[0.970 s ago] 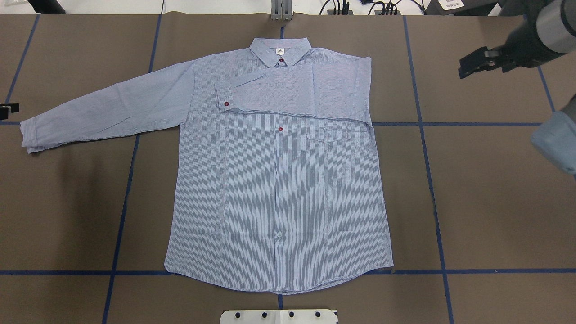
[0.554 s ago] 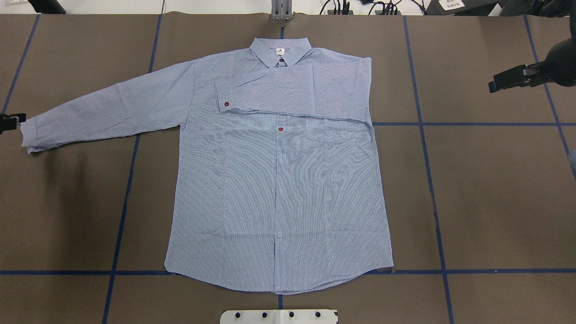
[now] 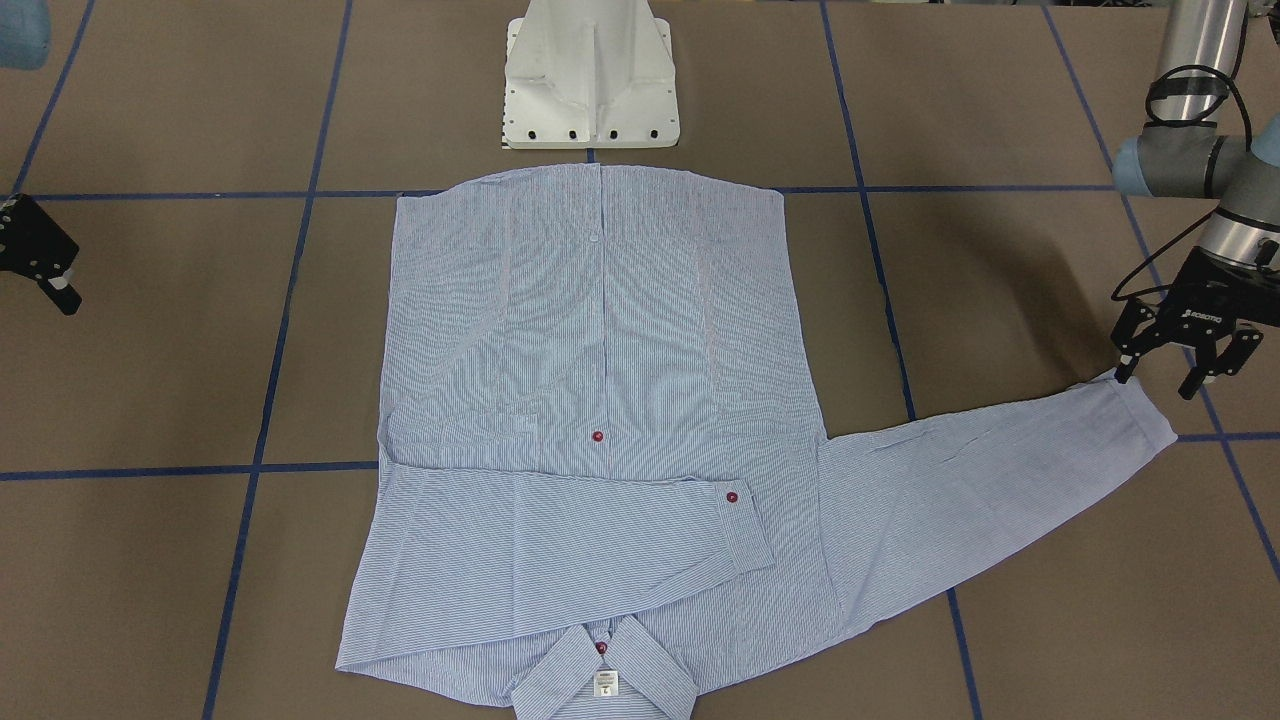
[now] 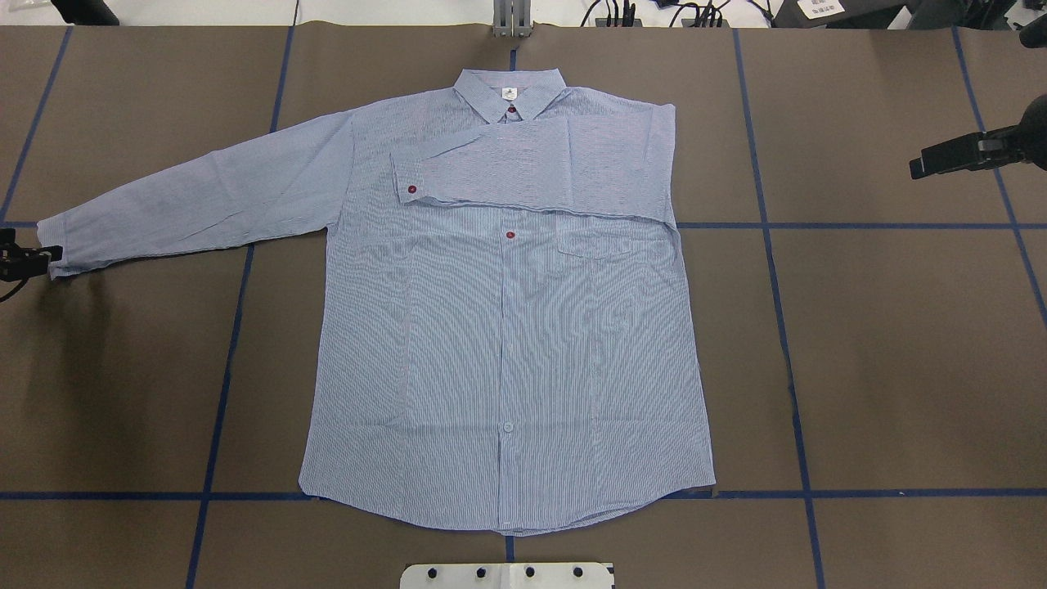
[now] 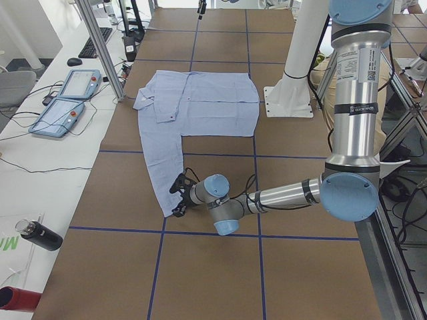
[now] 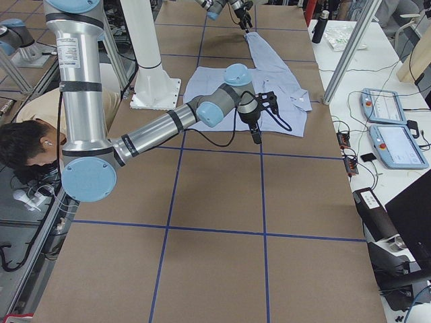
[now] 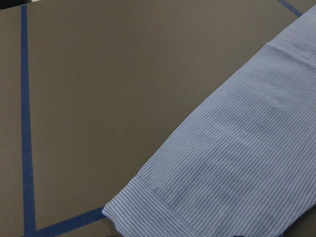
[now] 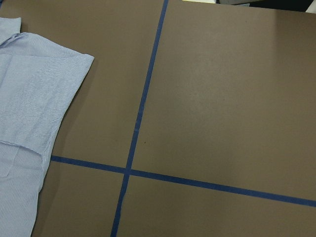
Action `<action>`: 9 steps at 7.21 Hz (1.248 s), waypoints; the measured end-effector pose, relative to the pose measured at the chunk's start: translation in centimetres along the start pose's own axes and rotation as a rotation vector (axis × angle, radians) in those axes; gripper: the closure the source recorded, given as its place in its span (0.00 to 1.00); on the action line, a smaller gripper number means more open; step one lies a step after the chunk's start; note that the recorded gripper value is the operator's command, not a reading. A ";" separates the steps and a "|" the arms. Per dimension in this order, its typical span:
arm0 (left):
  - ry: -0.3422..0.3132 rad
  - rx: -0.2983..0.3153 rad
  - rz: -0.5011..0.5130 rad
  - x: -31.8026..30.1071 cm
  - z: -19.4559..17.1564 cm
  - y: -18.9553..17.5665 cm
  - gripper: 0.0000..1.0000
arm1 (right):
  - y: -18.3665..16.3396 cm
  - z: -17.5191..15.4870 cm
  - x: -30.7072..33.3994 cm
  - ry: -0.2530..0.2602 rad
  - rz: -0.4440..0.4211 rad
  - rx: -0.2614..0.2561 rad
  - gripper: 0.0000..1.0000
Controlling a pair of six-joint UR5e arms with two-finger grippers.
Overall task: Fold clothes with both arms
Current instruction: 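Release the sleeve and withdraw the right gripper while the left gripper grasps the other cuff, then fold the held sleeve across the shirt toward the collar with the left gripper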
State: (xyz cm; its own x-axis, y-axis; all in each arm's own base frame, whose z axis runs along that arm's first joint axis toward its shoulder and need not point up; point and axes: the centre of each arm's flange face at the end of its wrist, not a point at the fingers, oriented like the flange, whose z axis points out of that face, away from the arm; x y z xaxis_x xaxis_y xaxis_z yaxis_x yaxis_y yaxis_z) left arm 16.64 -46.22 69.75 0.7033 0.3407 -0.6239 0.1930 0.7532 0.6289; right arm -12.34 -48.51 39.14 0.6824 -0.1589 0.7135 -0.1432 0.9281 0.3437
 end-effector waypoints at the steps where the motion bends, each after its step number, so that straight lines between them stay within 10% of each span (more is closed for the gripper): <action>1: 0.008 -0.008 0.005 0.4 0.3 0.2 0.18 | 0.0 0.0 0.0 0.000 0.000 0.000 0.00; 3: 0.027 -0.025 0.016 1.4 0.8 0.8 0.21 | 0.0 0.0 0.0 -0.001 0.000 0.001 0.00; 7: 0.039 -0.040 0.021 1.9 1.1 1.3 1.00 | 0.0 0.0 0.0 -0.001 -0.001 0.001 0.00; 9: 0.040 -0.037 0.023 2.1 1.0 1.2 1.00 | 0.0 -0.1 0.0 -0.002 -0.001 0.001 0.00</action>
State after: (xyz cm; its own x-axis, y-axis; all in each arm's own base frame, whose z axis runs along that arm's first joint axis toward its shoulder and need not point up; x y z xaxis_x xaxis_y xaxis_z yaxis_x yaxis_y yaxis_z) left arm 19.02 -45.23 69.68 0.6791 0.3796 -0.6283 0.1516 0.7650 0.6260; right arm -12.32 -48.44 39.08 0.6810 -0.1603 0.7145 -0.1433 0.9277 0.3448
